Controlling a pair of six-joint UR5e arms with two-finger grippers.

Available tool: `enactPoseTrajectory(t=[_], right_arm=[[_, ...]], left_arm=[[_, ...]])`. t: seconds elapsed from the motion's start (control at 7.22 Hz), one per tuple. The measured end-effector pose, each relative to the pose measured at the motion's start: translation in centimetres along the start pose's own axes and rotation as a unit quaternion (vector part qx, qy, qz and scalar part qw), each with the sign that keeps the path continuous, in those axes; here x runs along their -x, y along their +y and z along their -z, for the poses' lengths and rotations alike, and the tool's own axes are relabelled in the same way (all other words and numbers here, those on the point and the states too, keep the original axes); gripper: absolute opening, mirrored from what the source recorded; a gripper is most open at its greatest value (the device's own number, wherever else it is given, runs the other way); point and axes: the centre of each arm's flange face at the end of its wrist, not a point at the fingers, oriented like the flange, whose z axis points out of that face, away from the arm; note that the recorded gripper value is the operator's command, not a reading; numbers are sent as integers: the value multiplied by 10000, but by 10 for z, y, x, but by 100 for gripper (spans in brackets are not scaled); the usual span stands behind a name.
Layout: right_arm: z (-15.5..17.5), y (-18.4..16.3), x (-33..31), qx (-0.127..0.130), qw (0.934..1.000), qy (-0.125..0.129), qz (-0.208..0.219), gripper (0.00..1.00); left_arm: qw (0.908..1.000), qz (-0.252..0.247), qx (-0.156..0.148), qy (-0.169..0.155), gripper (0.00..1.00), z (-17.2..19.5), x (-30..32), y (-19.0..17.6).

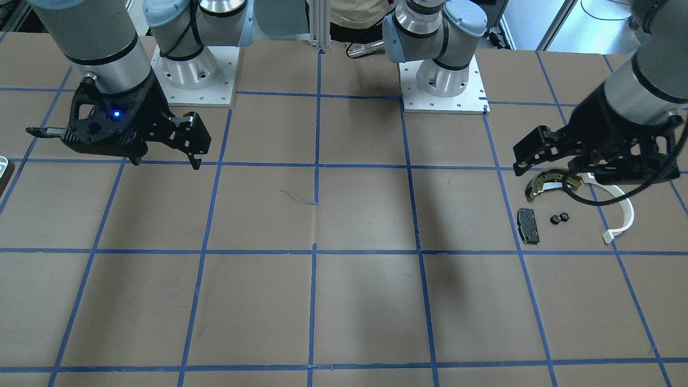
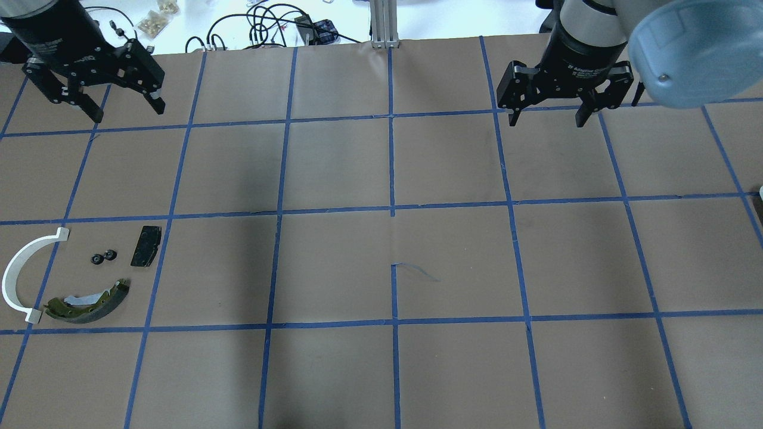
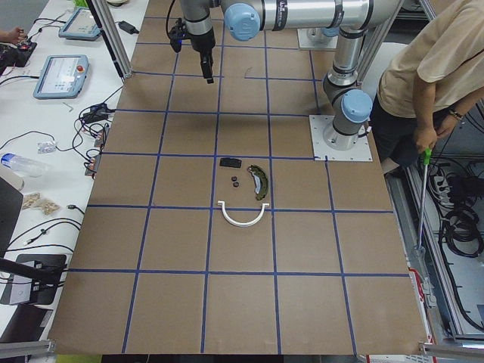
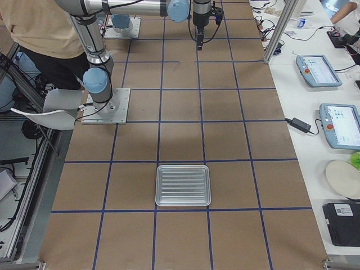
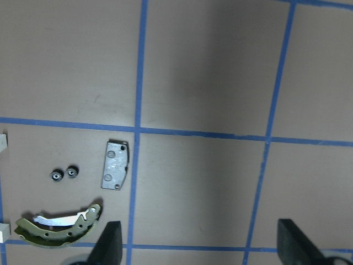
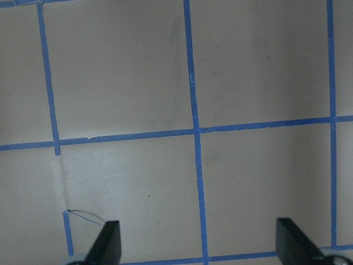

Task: Place bearing gear from tray to pile

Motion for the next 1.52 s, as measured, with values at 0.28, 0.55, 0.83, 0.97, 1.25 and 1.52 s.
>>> enactPoseTrajectory(t=[0.28,0.55,0.83,0.97,1.25,1.52], right_arm=[[0,0,0,0,10000,3,2,100],[0,0,0,0,10000,2,3,100],[0,0,0,1,10000,-2,2,100],[0,0,0,1,10000,-2,0,100],[0,0,0,1,10000,-2,-1,100],[0,0,0,1,10000,-2,-1,100]], left_arm=[[9998,-115,-74,-163,100,8,-47,23],[9989,-406,50,-220,100,-13,-81,38],[9982,-555,16,-244,100,-31,-95,63],[9980,-588,-44,-245,100,-34,-96,78],[9974,-648,-152,-261,100,-39,-92,95],[9973,-651,-200,-276,100,-38,-85,98]])
